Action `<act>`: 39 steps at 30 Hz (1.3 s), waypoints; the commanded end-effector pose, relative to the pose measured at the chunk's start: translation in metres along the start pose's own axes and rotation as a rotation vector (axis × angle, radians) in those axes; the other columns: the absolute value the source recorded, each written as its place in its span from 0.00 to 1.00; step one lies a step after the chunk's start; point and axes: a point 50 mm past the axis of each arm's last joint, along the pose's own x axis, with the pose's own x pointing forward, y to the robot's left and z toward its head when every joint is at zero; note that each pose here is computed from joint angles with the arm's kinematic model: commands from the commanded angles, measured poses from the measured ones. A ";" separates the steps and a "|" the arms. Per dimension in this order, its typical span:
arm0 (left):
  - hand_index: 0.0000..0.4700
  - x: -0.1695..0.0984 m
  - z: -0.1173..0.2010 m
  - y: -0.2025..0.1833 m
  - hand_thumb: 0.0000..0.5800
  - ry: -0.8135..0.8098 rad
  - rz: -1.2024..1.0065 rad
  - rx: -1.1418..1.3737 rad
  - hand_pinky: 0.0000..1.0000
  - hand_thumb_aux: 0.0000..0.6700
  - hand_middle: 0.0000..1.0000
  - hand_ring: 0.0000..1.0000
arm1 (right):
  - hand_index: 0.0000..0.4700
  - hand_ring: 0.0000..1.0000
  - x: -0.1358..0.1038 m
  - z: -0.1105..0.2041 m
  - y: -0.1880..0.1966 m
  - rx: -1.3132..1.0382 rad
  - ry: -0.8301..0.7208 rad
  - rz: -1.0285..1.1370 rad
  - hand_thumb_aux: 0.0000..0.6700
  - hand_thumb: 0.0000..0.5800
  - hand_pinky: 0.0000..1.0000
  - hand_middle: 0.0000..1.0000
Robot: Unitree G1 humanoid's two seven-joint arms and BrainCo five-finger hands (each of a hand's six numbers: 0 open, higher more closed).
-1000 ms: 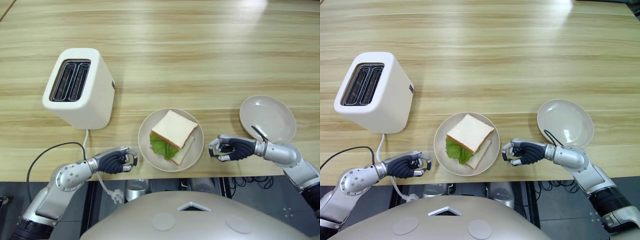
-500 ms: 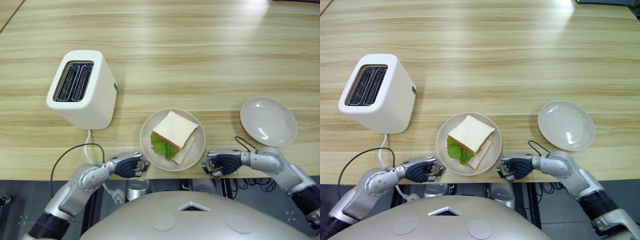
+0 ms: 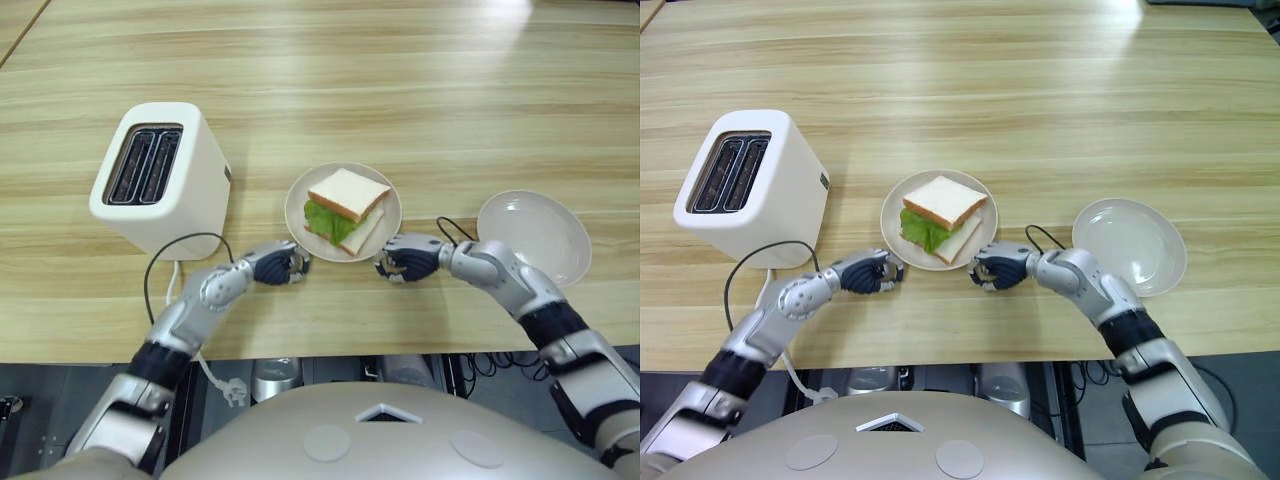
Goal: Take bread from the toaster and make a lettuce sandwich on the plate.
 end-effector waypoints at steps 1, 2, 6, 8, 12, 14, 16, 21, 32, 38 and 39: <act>0.98 0.020 -0.017 -0.009 1.00 0.067 -0.006 -0.066 1.00 1.00 1.00 1.00 | 0.98 1.00 0.018 -0.016 -0.006 -0.003 0.064 0.000 1.00 1.00 1.00 1.00; 0.98 0.026 -0.020 -0.008 1.00 0.081 0.006 -0.076 1.00 1.00 1.00 1.00 | 0.98 1.00 0.024 -0.018 -0.006 0.003 0.074 0.002 1.00 1.00 1.00 1.00; 0.98 0.047 -0.031 -0.002 1.00 0.156 0.100 -0.195 1.00 1.00 1.00 1.00 | 0.98 1.00 0.046 -0.022 -0.011 -0.026 0.141 0.007 1.00 1.00 1.00 1.00; 0.98 0.053 -0.032 0.000 1.00 0.175 0.116 -0.207 1.00 1.00 1.00 1.00 | 0.98 1.00 0.054 -0.021 -0.014 0.009 0.163 -0.009 1.00 1.00 1.00 1.00; 0.98 0.060 -0.029 0.006 1.00 0.159 0.140 -0.223 1.00 1.00 1.00 1.00 | 0.98 1.00 0.060 -0.022 -0.013 0.002 0.207 -0.029 1.00 1.00 1.00 1.00; 0.98 0.060 -0.028 0.012 1.00 0.136 0.178 -0.232 1.00 1.00 1.00 1.00 | 0.98 1.00 0.060 -0.020 -0.016 0.020 0.182 -0.074 1.00 1.00 1.00 1.00; 0.98 0.057 -0.026 0.018 1.00 0.095 0.226 -0.245 1.00 1.00 1.00 1.00 | 0.98 1.00 0.058 -0.019 -0.019 0.006 0.155 -0.125 1.00 1.00 1.00 1.00; 0.00 0.039 -0.002 0.022 0.00 -0.165 0.388 -0.439 0.00 0.00 0.00 0.00 | 0.00 0.00 0.047 -0.003 -0.036 0.008 -0.033 -0.370 0.00 0.00 0.00 0.00; 0.00 -0.007 0.054 0.035 0.00 -0.487 0.707 -0.709 0.00 0.00 0.00 0.00 | 0.00 0.00 -0.004 0.040 -0.061 0.503 -0.420 -1.162 0.00 0.00 0.00 0.00; 0.00 -0.015 0.058 0.041 0.00 -0.507 0.840 -0.742 0.00 0.00 0.00 0.00 | 0.00 0.00 -0.019 0.034 -0.059 0.778 -0.479 -1.332 0.00 0.00 0.00 0.00; 0.00 -0.018 0.058 0.044 0.00 -0.514 0.867 -0.733 0.00 0.00 0.00 0.00 | 0.00 0.00 -0.024 0.033 -0.059 0.798 -0.483 -1.366 0.00 0.00 0.00 0.00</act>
